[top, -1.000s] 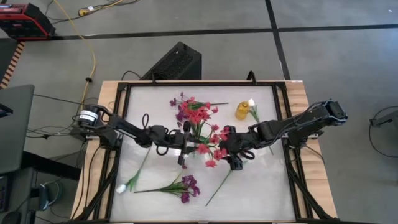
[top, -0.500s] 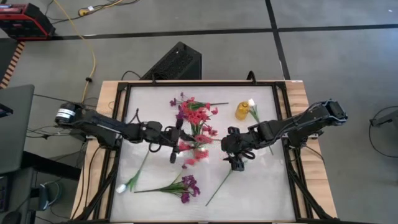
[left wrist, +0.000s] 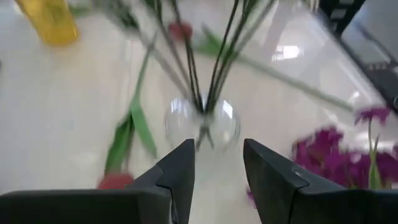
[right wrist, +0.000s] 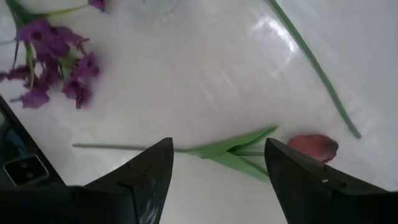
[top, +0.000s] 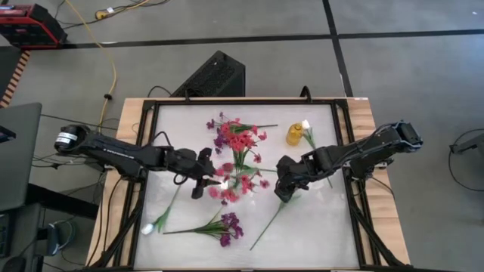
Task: Sort flowers into vase by color
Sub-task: Put the top white tulip into the transparent vase
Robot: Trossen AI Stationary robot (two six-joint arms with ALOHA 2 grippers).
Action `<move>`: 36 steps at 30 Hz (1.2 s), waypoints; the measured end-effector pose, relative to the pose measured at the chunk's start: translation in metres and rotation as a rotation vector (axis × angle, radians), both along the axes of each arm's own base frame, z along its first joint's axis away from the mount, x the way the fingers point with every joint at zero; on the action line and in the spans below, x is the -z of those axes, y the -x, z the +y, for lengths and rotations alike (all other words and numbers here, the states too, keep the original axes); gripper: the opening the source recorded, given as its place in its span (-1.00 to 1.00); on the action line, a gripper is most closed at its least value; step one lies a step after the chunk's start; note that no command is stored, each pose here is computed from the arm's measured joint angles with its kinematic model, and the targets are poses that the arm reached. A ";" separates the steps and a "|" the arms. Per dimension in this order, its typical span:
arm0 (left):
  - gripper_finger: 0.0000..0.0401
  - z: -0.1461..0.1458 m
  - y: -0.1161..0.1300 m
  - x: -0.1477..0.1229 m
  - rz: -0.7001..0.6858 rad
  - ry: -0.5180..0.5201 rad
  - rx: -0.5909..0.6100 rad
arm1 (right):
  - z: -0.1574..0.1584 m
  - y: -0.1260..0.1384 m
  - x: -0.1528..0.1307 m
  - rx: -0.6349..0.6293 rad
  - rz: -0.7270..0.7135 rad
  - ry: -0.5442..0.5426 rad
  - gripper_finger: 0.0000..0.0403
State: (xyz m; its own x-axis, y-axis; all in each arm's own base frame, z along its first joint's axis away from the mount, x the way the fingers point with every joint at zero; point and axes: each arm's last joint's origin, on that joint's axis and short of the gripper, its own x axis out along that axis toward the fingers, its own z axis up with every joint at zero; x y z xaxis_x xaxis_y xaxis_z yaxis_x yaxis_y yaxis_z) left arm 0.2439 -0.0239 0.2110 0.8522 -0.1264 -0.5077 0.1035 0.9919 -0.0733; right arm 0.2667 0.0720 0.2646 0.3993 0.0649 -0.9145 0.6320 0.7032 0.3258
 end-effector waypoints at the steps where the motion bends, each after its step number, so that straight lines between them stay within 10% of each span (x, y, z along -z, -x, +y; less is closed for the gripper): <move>1: -0.37 0.000 0.001 0.002 0.029 0.003 -0.004 | 0.000 0.000 0.000 0.007 0.000 -0.002 0.39; 15: -0.37 0.007 0.016 0.022 0.270 -0.080 -0.207 | -0.004 0.023 0.012 0.084 0.205 0.199 0.39; 27: -0.37 0.007 0.013 0.019 0.234 -0.084 -0.226 | -0.087 0.055 0.072 0.131 0.544 0.232 0.39; 36: -0.37 0.007 0.014 0.020 0.247 -0.050 -0.254 | -0.130 0.095 0.111 0.186 0.506 0.218 0.39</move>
